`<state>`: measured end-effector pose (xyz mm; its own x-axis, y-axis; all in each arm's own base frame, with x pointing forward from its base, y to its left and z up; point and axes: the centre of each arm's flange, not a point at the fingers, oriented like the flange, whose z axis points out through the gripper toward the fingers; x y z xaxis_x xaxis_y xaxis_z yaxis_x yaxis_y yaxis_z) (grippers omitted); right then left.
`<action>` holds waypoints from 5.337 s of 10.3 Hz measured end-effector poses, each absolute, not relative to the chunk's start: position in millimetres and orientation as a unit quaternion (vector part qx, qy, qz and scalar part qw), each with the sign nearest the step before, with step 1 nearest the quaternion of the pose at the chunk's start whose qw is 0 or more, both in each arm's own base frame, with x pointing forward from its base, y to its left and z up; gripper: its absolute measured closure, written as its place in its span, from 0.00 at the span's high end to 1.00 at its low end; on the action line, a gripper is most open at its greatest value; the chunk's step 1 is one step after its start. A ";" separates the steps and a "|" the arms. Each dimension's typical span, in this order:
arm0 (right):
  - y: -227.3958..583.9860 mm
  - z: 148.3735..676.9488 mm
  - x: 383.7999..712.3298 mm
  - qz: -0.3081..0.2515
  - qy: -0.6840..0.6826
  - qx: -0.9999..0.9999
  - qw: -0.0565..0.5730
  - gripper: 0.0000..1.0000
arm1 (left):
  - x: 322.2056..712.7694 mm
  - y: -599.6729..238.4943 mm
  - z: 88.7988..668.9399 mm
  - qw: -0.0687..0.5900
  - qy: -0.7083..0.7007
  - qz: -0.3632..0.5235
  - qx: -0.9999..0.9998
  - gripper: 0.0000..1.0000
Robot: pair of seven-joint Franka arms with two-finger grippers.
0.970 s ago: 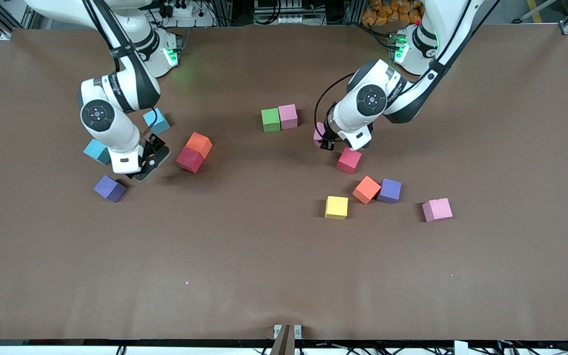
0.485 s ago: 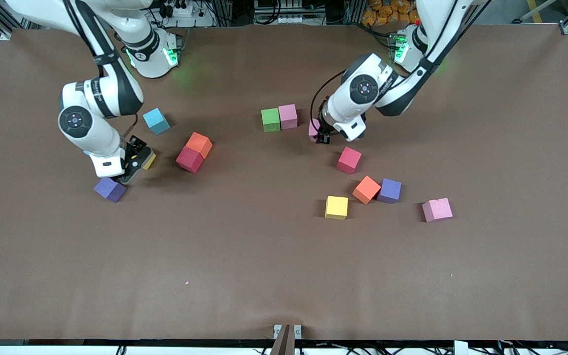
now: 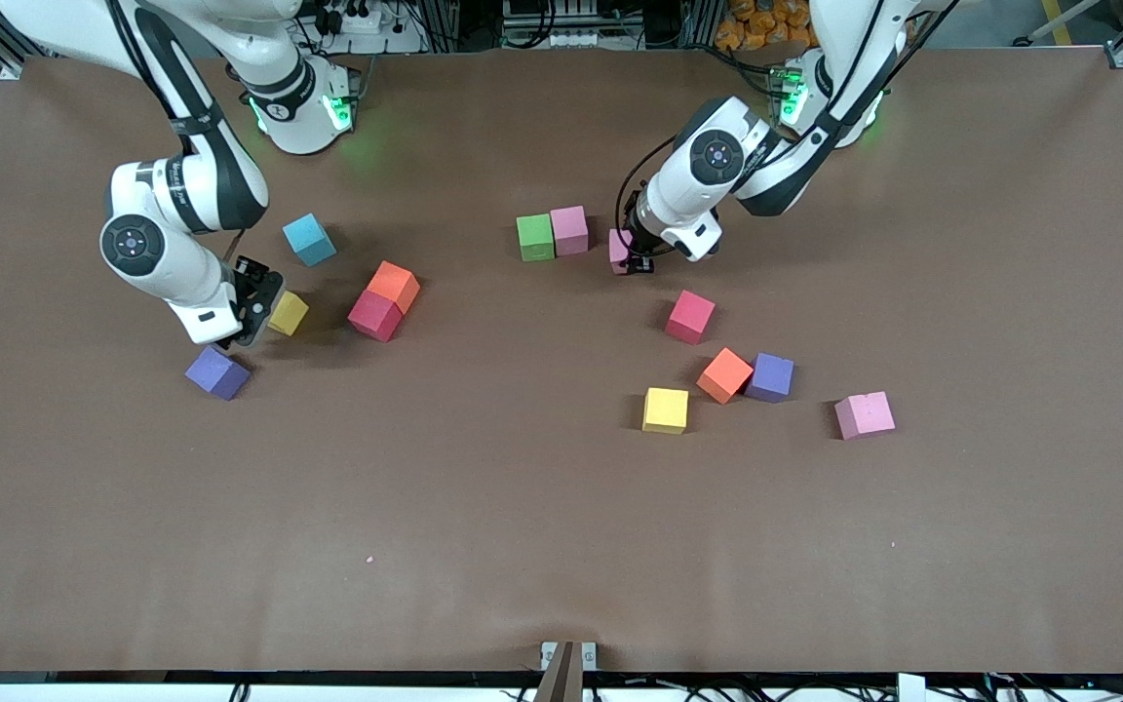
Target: Form number 2 with 11 blocks
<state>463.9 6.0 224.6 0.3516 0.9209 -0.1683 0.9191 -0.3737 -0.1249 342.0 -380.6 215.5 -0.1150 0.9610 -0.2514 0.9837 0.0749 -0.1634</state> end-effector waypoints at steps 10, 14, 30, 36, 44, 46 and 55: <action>17.9 199.9 443.5 0.074 -0.576 -0.814 0.002 1.00 | 300.3 -400.6 209.8 0.077 0.737 -0.145 0.655 0.56; 19.6 188.4 441.8 0.071 -0.577 -0.813 0.007 1.00 | 283.8 -411.1 209.5 0.084 0.726 -0.147 0.667 0.56; 40.4 210.4 460.5 0.041 -0.589 -0.807 -0.010 0.59 | 272.2 -410.5 191.5 0.086 0.727 -0.158 0.663 0.56; 104.5 242.2 476.4 0.009 -0.531 -0.847 -0.023 0.59 | 281.6 -413.7 190.6 0.089 0.731 -0.162 0.656 0.56; 152.5 282.3 487.5 -0.008 -0.447 -0.894 -0.022 0.59 | 293.4 -409.5 185.0 0.092 0.740 -0.163 0.646 1.00; 188.3 285.5 476.4 -0.015 -0.399 -0.917 -0.017 0.59 | 295.8 -413.0 190.0 0.101 0.737 -0.163 0.648 1.00; 246.6 293.1 453.1 -0.018 -0.317 -0.948 -0.009 0.59 | 291.2 -429.1 231.6 0.144 0.712 -0.144 0.672 1.00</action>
